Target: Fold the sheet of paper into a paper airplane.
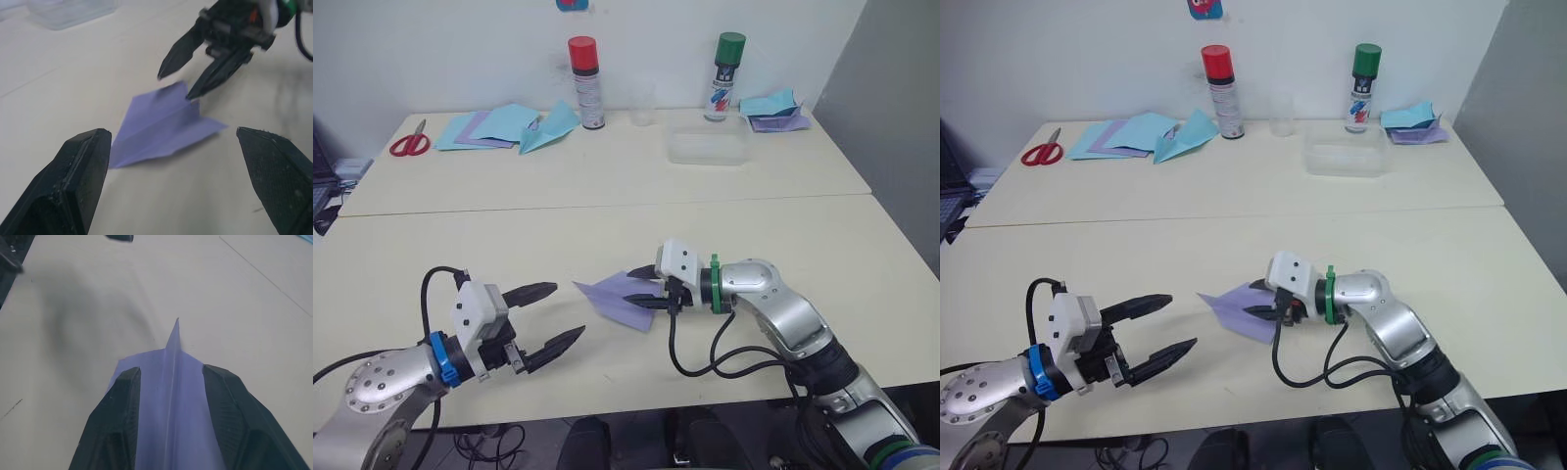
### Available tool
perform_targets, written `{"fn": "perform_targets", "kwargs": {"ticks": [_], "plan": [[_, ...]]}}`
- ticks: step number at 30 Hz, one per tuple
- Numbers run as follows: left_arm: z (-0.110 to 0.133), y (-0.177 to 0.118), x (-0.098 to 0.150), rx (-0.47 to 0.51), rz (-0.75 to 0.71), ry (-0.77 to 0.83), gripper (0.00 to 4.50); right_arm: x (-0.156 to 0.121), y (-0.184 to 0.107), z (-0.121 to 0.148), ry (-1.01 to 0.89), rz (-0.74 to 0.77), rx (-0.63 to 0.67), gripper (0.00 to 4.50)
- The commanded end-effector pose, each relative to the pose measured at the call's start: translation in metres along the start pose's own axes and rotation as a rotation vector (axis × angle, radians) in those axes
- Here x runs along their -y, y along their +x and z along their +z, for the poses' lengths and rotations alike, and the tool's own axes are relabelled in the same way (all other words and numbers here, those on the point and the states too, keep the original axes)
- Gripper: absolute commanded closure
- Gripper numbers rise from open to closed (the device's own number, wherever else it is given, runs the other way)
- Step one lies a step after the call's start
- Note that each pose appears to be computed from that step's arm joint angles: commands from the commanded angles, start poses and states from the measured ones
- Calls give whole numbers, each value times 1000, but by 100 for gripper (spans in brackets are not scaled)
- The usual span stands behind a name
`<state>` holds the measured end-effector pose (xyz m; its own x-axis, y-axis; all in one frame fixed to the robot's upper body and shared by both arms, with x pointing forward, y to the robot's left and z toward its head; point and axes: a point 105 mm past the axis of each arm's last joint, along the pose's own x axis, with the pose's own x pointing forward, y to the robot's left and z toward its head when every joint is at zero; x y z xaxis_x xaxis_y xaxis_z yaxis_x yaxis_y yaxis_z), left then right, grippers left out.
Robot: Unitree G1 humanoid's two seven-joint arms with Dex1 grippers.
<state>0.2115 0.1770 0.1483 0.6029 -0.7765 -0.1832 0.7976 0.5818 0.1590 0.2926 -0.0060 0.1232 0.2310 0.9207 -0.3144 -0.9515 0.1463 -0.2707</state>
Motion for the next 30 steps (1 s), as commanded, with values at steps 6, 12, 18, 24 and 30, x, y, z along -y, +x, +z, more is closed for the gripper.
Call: {"fn": "perform_targets", "kwargs": {"ticks": [6, 12, 18, 24, 30], "plan": [[9, -2, 2, -2, 10, 43, 0, 4, 11, -14, -4, -13, -65, 252], [6, -2, 5, -6, 6, 45, 0, 1, 18, -24, 2, -18, -156, 252], [4, -3, 4, -8, 6, 59, 0, -2, 27, -20, 55, -13, -184, 252], [5, -1, 3, 0, 11, 70, 0, 1, 28, -22, 63, -30, -198, 290], [5, 0, 3, 2, 21, 71, 0, 4, 23, -23, 58, -48, -204, 445]]}}
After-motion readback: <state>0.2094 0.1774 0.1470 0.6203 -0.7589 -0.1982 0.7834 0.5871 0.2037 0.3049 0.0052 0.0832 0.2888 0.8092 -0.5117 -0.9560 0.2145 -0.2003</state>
